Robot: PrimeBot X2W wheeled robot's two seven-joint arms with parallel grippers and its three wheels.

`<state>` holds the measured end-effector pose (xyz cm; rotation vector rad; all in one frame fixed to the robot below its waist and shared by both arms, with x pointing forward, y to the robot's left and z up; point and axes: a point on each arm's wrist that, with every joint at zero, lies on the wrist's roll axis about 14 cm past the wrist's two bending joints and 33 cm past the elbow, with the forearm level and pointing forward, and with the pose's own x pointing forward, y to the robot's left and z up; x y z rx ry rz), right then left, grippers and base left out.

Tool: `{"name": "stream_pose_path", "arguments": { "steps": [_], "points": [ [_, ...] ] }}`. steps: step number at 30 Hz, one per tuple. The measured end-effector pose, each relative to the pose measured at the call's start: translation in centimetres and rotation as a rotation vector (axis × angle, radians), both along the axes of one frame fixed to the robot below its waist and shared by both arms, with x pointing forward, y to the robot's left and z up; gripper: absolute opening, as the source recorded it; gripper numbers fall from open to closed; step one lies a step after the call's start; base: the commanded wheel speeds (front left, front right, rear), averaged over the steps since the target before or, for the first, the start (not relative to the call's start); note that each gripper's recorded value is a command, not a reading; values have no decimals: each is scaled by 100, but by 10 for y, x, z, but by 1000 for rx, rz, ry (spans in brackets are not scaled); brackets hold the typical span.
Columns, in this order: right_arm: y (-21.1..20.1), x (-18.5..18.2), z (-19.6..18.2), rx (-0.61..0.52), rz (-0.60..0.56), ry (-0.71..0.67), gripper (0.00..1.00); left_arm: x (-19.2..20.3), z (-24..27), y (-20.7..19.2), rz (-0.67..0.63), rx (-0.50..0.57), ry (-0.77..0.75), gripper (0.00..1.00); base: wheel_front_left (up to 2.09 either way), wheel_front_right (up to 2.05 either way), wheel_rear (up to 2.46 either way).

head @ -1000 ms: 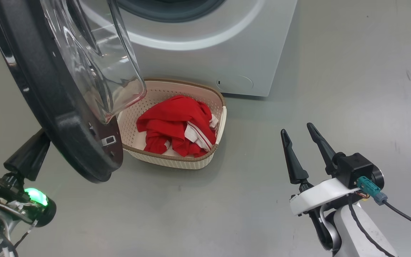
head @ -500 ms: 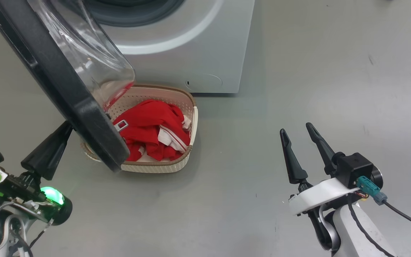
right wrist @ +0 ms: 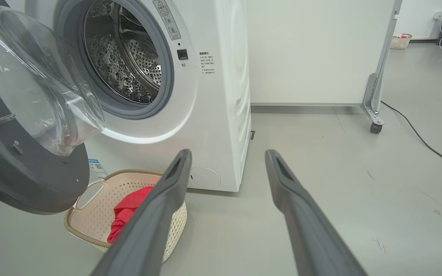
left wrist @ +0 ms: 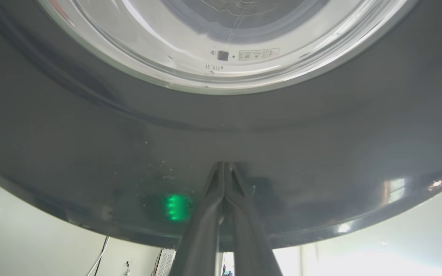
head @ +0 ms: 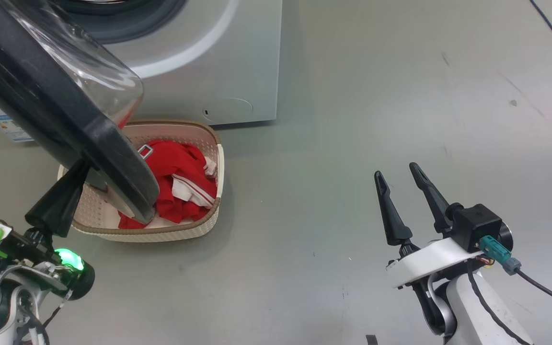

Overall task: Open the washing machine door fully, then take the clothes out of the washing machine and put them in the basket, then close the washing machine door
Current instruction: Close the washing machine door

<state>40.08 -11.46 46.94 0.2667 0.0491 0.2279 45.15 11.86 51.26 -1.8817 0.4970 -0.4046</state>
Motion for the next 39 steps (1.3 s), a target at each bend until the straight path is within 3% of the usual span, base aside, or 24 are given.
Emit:
{"name": "stream_pose_path", "arguments": {
  "steps": [23, 39],
  "points": [
    [-56, -21, 1, -4, -178, 18, 100, 58, -16, -57, 19, -3, 59, 0, 0, 0, 0],
    [-70, -30, 1, 9, -237, 28, 100, 82, -24, -92, 26, 0, 83, 0, 0, 0, 0]
  ]
}}
